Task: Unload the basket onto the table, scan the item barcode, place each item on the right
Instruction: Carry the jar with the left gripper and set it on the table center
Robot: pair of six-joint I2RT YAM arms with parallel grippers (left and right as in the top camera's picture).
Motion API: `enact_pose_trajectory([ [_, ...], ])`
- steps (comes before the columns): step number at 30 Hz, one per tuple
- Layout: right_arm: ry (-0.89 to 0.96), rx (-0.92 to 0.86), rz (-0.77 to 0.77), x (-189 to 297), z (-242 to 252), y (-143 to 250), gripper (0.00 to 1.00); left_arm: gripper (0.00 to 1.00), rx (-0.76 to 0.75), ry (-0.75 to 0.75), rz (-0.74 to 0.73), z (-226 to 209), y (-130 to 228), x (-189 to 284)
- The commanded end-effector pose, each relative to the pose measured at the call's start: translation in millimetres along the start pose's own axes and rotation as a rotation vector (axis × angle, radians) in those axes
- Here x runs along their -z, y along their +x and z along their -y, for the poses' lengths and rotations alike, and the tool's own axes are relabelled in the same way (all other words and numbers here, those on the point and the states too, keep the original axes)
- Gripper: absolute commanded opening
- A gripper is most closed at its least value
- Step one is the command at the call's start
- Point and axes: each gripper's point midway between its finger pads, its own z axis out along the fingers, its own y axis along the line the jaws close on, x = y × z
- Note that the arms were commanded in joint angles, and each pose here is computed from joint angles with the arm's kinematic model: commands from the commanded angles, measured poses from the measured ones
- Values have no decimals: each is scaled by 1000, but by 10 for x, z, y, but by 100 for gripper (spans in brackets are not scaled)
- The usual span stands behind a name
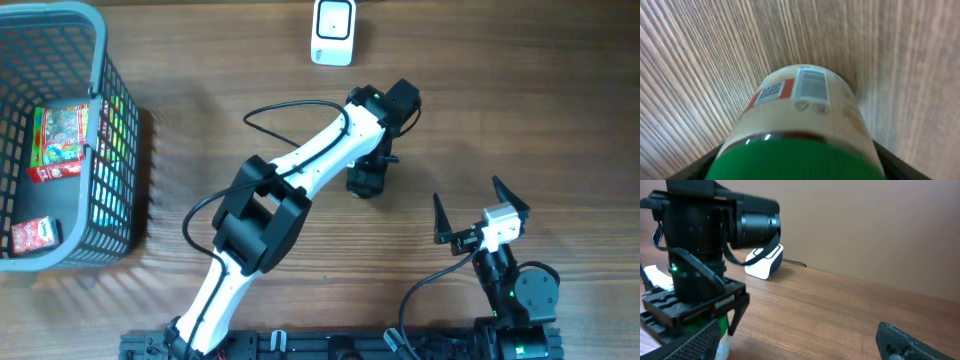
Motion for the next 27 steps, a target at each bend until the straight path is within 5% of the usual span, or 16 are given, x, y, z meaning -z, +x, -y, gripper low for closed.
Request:
enact_pose_trajectory([
  [1,14,12,5,2,21,-11,100,88,163,-16,-33,31,40,-46],
  [5,14,12,5,2,21,-11,100,100,118,27,-120,161,176,86],
  [20,14,12,5,2,21,-11,100,100,-187,329,-191,238,161,1592],
  [24,14,12,5,2,21,-11,100,100,-280,439,-93,177,-50,1989],
  [27,14,12,5,2,21,-11,100,100,-365,475,184,-100,-631,2389],
])
